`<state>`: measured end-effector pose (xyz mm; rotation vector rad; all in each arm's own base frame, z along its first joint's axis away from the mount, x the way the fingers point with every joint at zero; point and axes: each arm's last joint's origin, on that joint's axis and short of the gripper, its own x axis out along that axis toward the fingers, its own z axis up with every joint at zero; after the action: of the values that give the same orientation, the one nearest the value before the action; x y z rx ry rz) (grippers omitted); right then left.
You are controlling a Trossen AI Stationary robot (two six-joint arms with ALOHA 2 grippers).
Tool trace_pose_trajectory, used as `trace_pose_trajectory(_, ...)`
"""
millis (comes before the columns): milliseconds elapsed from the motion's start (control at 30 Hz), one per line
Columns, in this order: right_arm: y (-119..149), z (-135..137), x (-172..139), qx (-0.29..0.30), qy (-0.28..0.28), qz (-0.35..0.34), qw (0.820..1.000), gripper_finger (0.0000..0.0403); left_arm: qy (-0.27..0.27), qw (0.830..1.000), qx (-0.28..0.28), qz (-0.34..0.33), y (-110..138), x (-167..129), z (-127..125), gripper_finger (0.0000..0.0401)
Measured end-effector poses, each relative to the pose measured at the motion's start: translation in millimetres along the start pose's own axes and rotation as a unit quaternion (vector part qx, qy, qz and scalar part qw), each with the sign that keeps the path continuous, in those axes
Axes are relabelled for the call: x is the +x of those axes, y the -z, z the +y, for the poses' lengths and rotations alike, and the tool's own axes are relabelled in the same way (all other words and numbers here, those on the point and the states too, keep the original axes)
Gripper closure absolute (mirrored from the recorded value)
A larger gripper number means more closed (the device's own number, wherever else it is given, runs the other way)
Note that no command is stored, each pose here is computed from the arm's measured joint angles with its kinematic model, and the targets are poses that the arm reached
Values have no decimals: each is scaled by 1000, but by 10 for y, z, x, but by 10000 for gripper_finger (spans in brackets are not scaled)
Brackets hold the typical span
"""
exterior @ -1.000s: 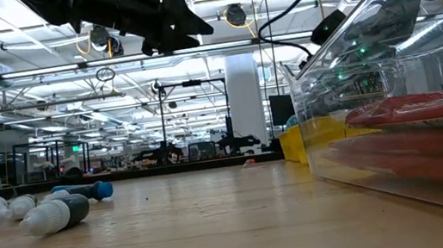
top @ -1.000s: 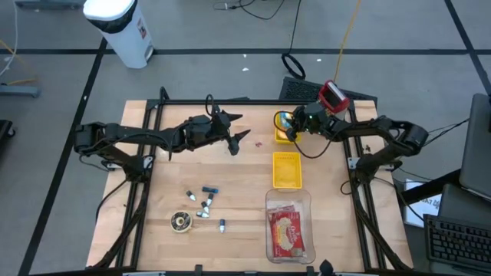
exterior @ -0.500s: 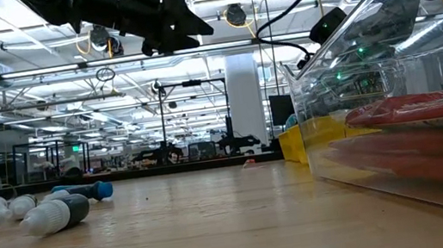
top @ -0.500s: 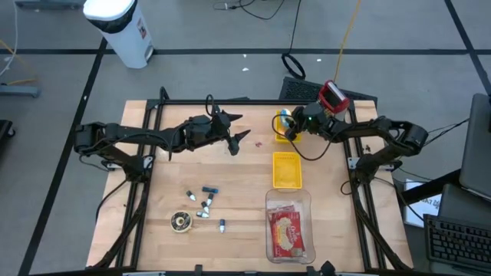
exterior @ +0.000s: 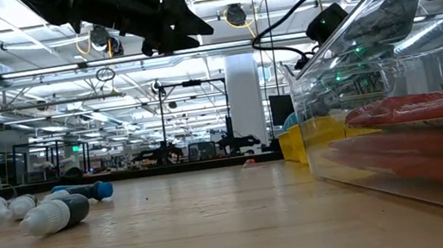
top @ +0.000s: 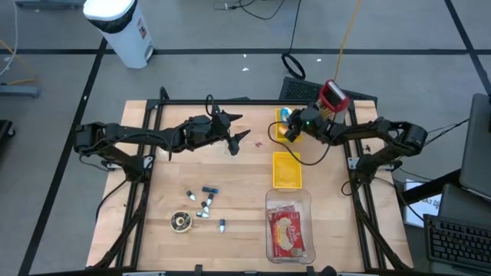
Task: Pick & Place Food Item
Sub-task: Put the blue donut into the top yellow bin, then put the black donut into the top yellow bin
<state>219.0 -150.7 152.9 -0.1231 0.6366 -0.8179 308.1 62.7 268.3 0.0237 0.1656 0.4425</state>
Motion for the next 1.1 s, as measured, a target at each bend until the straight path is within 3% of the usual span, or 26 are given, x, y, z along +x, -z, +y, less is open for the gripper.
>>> trace_pose_trajectory(667, -15, 37, -17, -85, 13, -1, 996, 229, 1, 1000, -5, 10, 20, 0, -1, 93)
trace_pose_trajectory(900, -14, 35, -31, -124, 67, 16, 990, 232, 1, 1000, -5, 10, 21, 0, -1, 93)
trace_pose_trajectory(1100, -12, 24, -31, -112, 81, 19, 990, 225, 1, 1000, -5, 10, 21, -1, -1, 93)
